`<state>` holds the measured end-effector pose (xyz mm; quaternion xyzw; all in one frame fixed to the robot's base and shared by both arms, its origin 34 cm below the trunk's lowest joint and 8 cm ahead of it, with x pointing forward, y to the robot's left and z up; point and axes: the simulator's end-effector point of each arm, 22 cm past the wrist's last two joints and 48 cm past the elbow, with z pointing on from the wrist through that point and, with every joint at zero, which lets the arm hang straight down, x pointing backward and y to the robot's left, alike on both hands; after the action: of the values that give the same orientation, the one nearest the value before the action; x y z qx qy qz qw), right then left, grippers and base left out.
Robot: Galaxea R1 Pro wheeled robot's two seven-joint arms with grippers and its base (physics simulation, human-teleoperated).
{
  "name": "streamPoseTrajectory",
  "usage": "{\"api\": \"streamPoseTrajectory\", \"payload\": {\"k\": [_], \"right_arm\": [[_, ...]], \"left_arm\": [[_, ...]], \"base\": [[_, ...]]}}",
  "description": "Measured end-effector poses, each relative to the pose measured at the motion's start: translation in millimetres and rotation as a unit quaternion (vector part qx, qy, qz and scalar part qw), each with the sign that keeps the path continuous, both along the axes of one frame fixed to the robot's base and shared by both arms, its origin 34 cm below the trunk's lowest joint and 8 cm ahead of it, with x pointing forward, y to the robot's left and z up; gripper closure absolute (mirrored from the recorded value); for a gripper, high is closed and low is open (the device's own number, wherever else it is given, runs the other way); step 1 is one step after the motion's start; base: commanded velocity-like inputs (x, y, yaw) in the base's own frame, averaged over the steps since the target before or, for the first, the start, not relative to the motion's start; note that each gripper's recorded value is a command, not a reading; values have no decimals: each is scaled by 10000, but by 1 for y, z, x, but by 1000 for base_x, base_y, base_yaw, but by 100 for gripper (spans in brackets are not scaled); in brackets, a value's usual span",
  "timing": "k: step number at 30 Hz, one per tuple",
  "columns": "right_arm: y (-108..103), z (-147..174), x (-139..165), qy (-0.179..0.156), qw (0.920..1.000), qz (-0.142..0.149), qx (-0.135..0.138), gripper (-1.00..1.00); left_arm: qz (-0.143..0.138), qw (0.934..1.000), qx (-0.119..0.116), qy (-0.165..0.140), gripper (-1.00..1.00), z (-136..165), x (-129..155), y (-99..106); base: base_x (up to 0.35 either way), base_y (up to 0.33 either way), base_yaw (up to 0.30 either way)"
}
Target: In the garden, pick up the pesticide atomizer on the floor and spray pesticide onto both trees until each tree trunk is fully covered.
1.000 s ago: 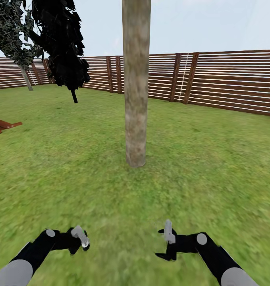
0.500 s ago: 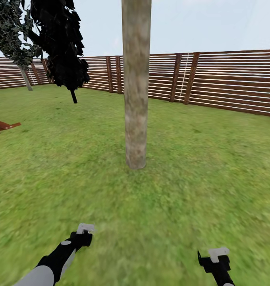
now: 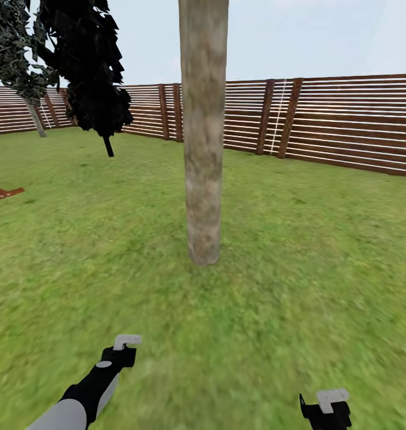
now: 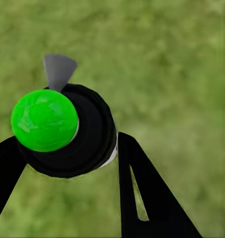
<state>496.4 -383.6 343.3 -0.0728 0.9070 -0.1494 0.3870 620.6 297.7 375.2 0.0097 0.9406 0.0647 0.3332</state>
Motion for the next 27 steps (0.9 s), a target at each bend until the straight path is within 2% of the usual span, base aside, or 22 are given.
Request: {"api": "streamPoseTrajectory", "payload": {"k": [10, 17, 27], "right_arm": [[5, -1, -1, 8, 10000, 4, 33, -100], [5, -1, -1, 6, 10000, -3, 40, -100], [6, -1, -1, 6, 10000, -5, 44, -100]], "left_arm": [[-6, 10000, -9, -4, 100, 0, 0, -2], [-15, 10000, -9, -6, 100, 0, 1, -2], [-25, 10000, -14, 10, 100, -1, 0, -3]], "base": [[288, -146, -286], [331, -38, -269], [309, -95, -23]]}}
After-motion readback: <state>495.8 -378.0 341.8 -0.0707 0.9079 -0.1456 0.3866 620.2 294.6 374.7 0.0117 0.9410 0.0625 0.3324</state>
